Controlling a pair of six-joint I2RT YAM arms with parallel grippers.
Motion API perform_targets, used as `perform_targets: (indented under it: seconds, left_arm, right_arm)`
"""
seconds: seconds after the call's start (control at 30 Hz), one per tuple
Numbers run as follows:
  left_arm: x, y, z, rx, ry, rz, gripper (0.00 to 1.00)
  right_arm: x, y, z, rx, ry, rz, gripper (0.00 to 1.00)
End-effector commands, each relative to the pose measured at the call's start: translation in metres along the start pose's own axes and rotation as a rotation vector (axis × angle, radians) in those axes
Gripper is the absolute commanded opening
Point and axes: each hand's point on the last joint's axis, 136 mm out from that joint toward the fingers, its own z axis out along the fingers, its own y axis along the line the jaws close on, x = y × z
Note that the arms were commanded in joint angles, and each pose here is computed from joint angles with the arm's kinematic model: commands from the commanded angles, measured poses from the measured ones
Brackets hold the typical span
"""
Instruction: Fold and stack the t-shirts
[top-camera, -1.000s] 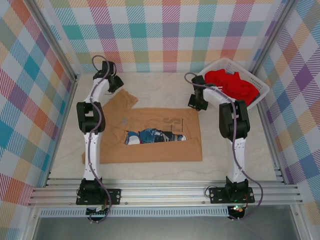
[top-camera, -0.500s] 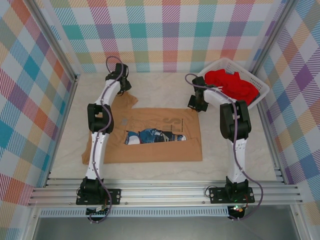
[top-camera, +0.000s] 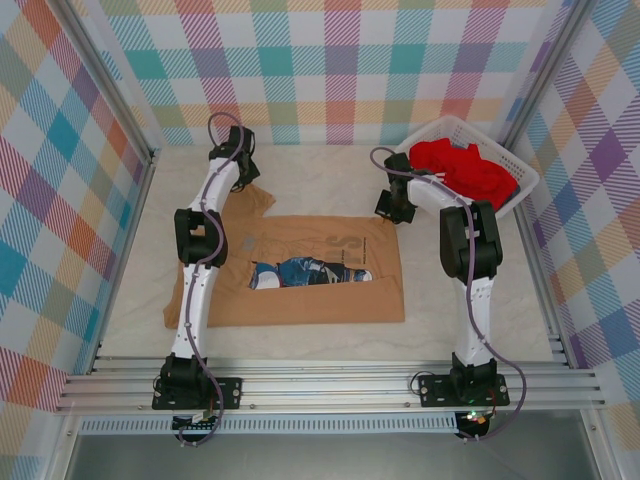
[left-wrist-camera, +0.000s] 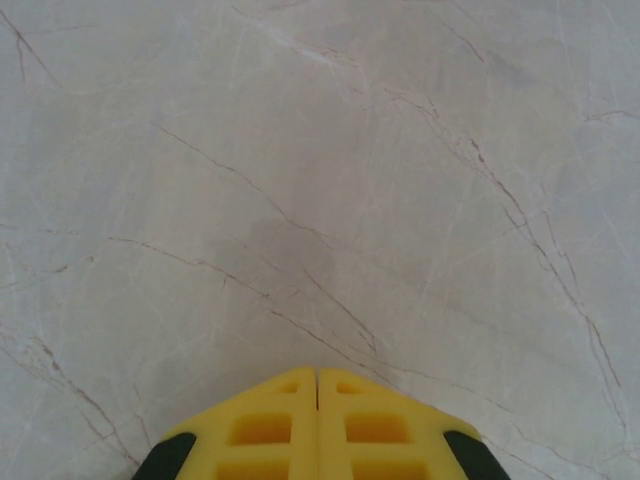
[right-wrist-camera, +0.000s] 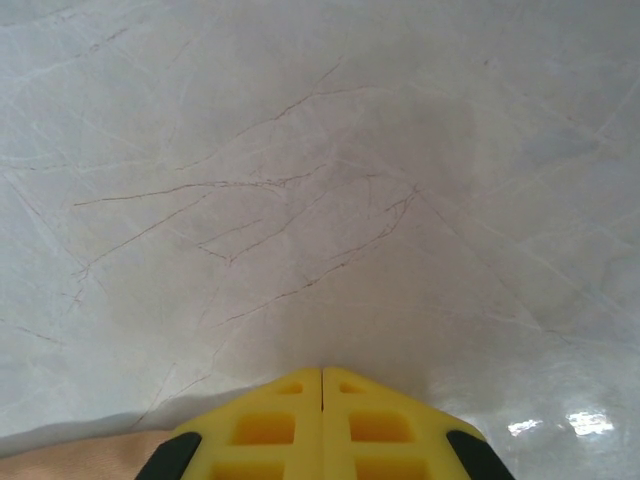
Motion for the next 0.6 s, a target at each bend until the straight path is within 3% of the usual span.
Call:
perform_targets:
  seconds: [0.0,0.23,0.57]
  left_arm:
    - [-0.011,0.001,-0.026,-0.019,-0.022,0.022,0.00]
    - [-0.042,0.002,-0.101,0.000,-0.084,0.029,0.00]
    - [-0.007,0.047,-0.198,-0.013,-0.030,-0.002,0.00]
  right_arm:
    - [0.000,0.008,-0.013,-0.040,0.002,0.006,0.00]
    - [-0.006,0.025,-0.034,-0.121,-0.014,-0.018,0.00]
    - [0.011,0.015,-0.065,-0.129,-0.015,-0.039,0.00]
